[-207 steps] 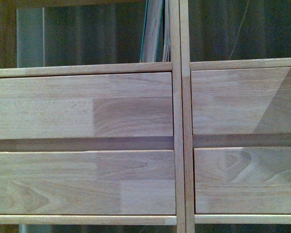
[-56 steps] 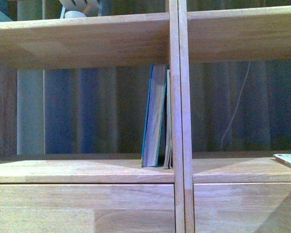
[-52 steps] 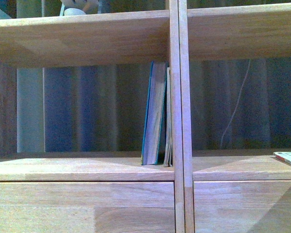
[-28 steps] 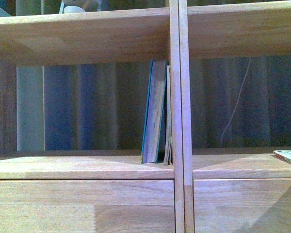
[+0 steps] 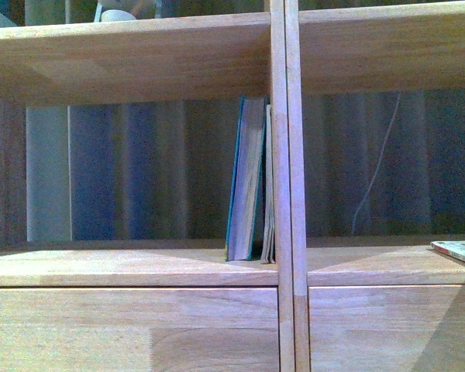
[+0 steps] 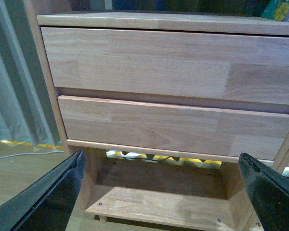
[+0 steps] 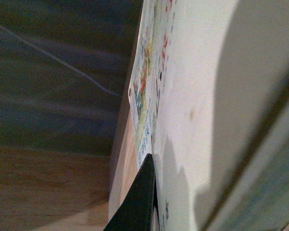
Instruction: Organize books on shelf
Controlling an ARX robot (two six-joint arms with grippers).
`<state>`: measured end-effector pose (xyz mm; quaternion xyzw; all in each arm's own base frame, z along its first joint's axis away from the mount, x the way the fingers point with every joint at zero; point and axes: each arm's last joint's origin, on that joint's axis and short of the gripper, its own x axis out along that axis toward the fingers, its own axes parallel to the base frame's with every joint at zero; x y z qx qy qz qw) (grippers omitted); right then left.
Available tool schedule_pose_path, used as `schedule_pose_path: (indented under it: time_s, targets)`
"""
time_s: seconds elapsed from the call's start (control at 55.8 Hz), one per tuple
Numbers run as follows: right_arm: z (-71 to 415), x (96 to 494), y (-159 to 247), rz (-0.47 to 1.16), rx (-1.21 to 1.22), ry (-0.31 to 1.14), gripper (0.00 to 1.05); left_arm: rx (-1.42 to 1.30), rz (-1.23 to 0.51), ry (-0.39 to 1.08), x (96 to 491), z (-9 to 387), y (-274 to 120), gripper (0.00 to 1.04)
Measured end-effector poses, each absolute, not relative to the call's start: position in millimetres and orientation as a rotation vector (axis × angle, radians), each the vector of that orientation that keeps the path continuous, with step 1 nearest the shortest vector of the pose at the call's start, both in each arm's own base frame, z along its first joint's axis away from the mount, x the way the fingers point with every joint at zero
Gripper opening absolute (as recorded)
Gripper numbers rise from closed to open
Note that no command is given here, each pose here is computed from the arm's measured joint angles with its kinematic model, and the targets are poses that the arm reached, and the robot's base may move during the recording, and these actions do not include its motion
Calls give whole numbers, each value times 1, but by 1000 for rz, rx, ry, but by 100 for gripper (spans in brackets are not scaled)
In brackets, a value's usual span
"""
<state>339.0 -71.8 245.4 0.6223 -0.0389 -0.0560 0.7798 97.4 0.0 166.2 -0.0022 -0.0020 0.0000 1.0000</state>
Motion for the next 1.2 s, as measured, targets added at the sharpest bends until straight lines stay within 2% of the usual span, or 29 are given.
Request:
schedule_pose_path:
  time_s: [0.018,0.125,0.233,0.412,0.735,0.968,1.201]
  targets:
    - [247,337,-71,-108,1347,-85,7,-4,-1,-4,97,166,0,98]
    - [266,319,-65,13,1356,-113,7,-55,-280,16,102,171,3,98]
    - [290,301,-60,132,1347,-155,7,-78,-415,-20,107,189,5,98]
    - [320,278,-50,335,1298,-194,7,-129,-488,-95,117,222,6,98]
    - [346,258,-12,642,1129,-116,7,-270,-737,-147,139,274,-5,98]
    - [351,252,11,752,1023,-112,7,-396,-921,-218,165,318,-12,98]
    - [348,253,25,798,990,-96,7,-654,-1034,-223,221,349,-13,98]
